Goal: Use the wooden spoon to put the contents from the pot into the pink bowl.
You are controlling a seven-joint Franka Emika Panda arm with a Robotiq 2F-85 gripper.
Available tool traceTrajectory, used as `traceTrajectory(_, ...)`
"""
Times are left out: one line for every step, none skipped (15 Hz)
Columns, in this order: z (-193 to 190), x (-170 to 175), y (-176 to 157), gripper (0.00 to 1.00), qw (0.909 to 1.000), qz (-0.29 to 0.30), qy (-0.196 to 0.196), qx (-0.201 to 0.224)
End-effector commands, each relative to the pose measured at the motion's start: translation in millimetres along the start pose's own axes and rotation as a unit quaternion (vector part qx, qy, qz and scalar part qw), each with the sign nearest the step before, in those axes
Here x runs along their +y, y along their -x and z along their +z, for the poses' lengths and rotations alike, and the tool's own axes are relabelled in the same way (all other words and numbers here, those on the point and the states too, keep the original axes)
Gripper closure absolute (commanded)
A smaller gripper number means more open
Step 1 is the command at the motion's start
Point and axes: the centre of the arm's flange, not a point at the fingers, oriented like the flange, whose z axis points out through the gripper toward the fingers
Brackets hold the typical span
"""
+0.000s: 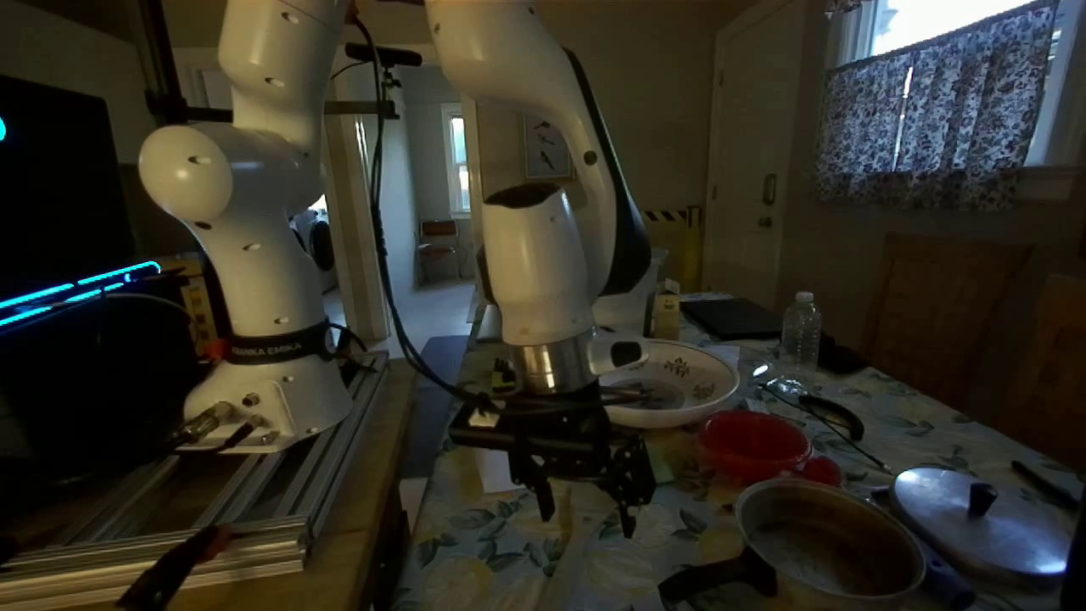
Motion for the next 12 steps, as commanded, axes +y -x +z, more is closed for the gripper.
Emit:
traceTrajectory(7.9,-1.5,1.6,0.0,0.9999,-0.002,-0.012,0.002)
traceTrajectory(16.6,-5.3,3.7,0.0,0.9998,-0.016,-0.011,0.004)
traceTrajectory(21.3,-7.9,3.5,0.0,0.9997,-0.019,-0.015,0.006)
traceTrajectory(25.4,-10.3,3.0,0.0,0.9995,-0.024,-0.018,0.005)
traceTrajectory(29.5,-12.5,2.2,0.0,0.9994,-0.029,-0.018,0.005)
traceTrajectory(32.2,-14.3,1.9,0.0,0.9993,-0.034,-0.018,0.003)
traceTrajectory(35.1,-16.1,1.5,0.0,0.999,-0.04,-0.021,0.004)
traceTrajectory(37.9,-17.7,1.5,0.0,0.9987,-0.046,-0.023,0.004)
traceTrajectory(40.1,-19.1,1.3,0.0,0.9985,-0.05,-0.024,0.002)
traceTrajectory(42.3,-20.4,1.0,0.0,0.9982,-0.054,-0.024,0.002)
traceTrajectory(44.4,-21.2,0.9,0.0,0.998,-0.058,-0.024,0.004)
traceTrajectory(46.6,-21.4,1.0,0.0,0.9978,-0.062,-0.024,0.007)
